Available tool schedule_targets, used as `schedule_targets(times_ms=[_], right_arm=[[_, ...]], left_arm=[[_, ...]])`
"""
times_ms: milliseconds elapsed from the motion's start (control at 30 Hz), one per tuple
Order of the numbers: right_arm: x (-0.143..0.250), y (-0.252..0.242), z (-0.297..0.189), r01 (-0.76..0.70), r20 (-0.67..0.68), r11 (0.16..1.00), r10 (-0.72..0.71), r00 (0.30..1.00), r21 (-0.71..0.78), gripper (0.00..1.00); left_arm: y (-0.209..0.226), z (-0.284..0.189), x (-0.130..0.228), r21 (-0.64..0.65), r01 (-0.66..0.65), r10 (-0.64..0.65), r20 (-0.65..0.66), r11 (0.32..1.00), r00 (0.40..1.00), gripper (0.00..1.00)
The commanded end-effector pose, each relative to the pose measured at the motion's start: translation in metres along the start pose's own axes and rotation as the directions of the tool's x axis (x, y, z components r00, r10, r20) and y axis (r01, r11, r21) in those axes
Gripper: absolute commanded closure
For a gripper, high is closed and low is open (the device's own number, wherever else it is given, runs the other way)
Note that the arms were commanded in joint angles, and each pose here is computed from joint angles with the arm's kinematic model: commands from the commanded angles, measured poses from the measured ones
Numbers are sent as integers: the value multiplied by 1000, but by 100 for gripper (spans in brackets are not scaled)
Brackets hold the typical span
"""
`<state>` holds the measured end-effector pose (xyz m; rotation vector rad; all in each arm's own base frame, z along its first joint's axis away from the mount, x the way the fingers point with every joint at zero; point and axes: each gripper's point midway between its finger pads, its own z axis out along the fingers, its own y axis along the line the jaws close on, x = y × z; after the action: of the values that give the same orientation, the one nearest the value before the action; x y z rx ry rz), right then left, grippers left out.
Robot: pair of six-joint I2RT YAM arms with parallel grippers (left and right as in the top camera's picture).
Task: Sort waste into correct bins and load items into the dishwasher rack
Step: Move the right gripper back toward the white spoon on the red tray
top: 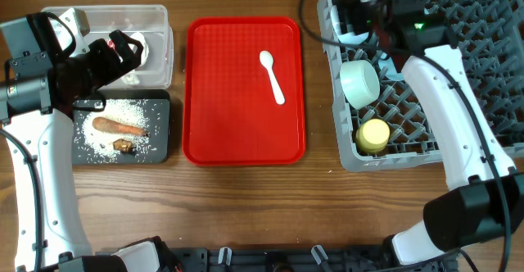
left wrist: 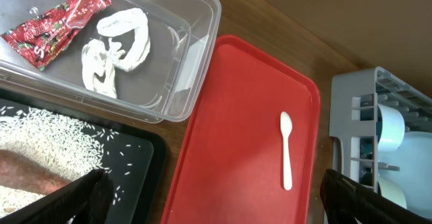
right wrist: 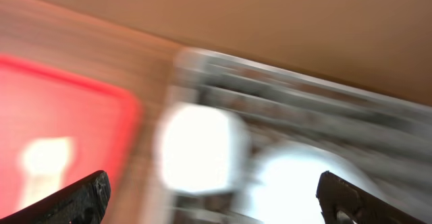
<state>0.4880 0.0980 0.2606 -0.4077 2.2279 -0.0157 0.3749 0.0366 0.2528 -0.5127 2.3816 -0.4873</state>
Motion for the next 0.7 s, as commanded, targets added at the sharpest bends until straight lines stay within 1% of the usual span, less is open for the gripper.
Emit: schedule_targets(times_ms=[0, 67, 167, 267, 333, 367, 433, 533, 667], right_arm=[[-15, 98, -14, -94, 22, 841, 124, 992, -533, 9], [-11, 113, -3, -137, -13, 813, 157, 987, -566, 13], [2, 135, 23, -148, -53, 812, 143, 988, -565, 14], [23, 153, 56, -206, -136, 828, 157, 978, -521, 19], [37, 162, 78, -249, -184, 838, 180, 966, -486, 24], [45, 167, 88, -269, -207, 841, 191, 960, -470, 28], [60, 174, 107, -287, -240, 851, 196, 951, -439, 32], [83, 180, 135, -332, -291, 863, 229, 929, -380, 36], [98, 183, 158, -368, -311, 855, 260, 914, -365, 39]], left_arm=[[0, -2, -3, -1, -10, 10, 11, 1000, 1000, 0], [0, -2, -3, -1, -10, 10, 11, 1000, 1000, 0], [0, -2, -3, -1, -10, 10, 11, 1000, 1000, 0], [0, -2, -3, -1, -10, 10, 11, 1000, 1000, 0], [0, -2, -3, -1, -10, 10, 11, 1000, 1000, 0], [0, -2, -3, -1, -10, 10, 11, 1000, 1000, 0], [0, -2, -3, -1, -10, 10, 11, 1000, 1000, 0], [0, -2, -3, -1, -10, 10, 11, 1000, 1000, 0], [0, -2, -3, -1, -10, 10, 11, 1000, 1000, 0]])
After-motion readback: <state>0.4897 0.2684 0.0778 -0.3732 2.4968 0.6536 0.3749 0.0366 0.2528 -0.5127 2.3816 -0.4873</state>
